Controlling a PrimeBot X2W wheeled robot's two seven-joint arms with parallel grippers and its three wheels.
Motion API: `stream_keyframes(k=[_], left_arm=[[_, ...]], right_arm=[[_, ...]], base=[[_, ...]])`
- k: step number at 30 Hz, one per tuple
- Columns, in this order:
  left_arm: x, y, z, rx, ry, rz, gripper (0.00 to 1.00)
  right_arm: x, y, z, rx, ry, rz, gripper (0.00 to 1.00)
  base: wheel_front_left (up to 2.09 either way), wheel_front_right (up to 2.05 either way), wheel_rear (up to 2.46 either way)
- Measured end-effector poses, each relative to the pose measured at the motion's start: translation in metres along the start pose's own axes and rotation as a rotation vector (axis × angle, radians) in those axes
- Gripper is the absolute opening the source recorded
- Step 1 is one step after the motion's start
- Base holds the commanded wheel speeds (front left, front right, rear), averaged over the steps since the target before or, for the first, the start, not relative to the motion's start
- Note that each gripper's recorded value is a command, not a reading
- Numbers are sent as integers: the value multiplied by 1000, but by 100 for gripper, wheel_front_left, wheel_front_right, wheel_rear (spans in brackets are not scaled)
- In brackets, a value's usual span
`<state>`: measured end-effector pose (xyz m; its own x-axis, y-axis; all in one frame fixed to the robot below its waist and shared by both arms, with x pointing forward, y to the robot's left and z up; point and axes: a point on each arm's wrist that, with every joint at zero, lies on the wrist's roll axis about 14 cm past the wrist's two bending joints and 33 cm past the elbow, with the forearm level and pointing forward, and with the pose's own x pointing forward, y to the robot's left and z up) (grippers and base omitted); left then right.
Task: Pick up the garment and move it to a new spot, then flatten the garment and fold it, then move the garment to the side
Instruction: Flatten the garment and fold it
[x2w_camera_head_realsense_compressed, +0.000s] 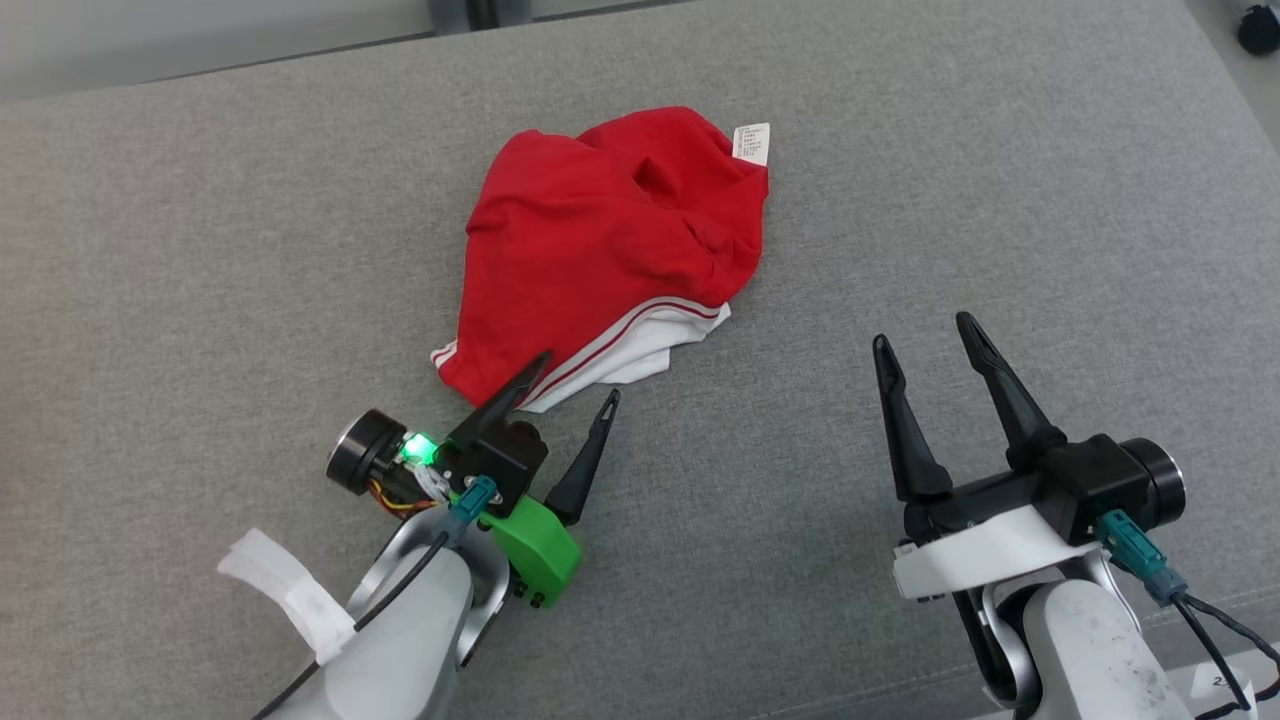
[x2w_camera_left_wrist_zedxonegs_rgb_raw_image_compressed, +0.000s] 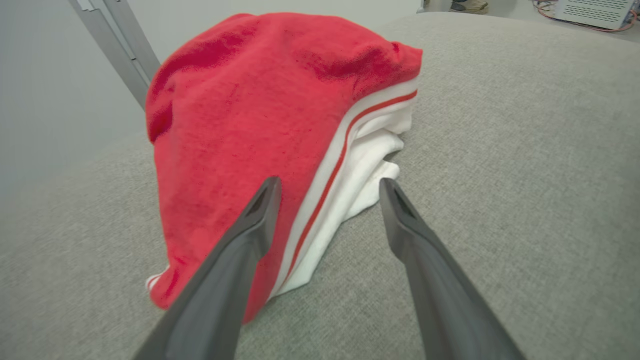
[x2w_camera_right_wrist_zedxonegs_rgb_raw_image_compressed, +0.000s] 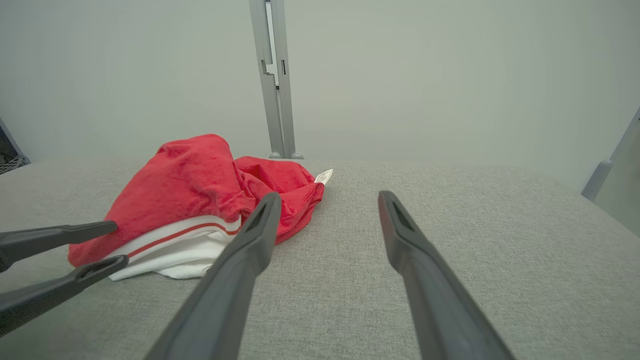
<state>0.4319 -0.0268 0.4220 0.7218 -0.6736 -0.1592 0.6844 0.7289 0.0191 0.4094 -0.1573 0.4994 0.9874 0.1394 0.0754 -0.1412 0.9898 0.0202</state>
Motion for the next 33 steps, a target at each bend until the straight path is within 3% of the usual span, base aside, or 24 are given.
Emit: stream_keyframes(k=[4, 13, 14, 15, 16, 22, 26, 33], left_arm=[[13, 2, -15, 17, 39, -43, 100], [30, 26, -40, -23, 90, -11, 100], [31, 26, -42, -27, 95, -13, 90], [33, 26, -43, -31, 96, -13, 15], [34, 27, -43, -33, 96, -13, 0], [42, 8, -19, 13, 32, -79, 0], [55, -21, 46, 18, -150, -169, 0], [63, -56, 147, -77, -383, -317, 0]], right_arm=[[4, -6, -11, 1, 29, -14, 100], [13, -11, -26, -1, 60, -22, 100], [13, -11, -28, 0, 64, -23, 100], [13, -11, -29, 1, 68, -22, 100], [14, -11, -30, 3, 69, -21, 100], [15, -10, -24, 14, 51, -19, 100], [13, -9, -17, 26, 34, -20, 100], [5, -10, 1, 52, -6, -30, 100]], base=[[0, 0, 0], [0, 0, 0], [0, 0, 0], [0, 0, 0], [0, 0, 0], [0, 0, 0], [0, 0, 0], [0, 0, 0]])
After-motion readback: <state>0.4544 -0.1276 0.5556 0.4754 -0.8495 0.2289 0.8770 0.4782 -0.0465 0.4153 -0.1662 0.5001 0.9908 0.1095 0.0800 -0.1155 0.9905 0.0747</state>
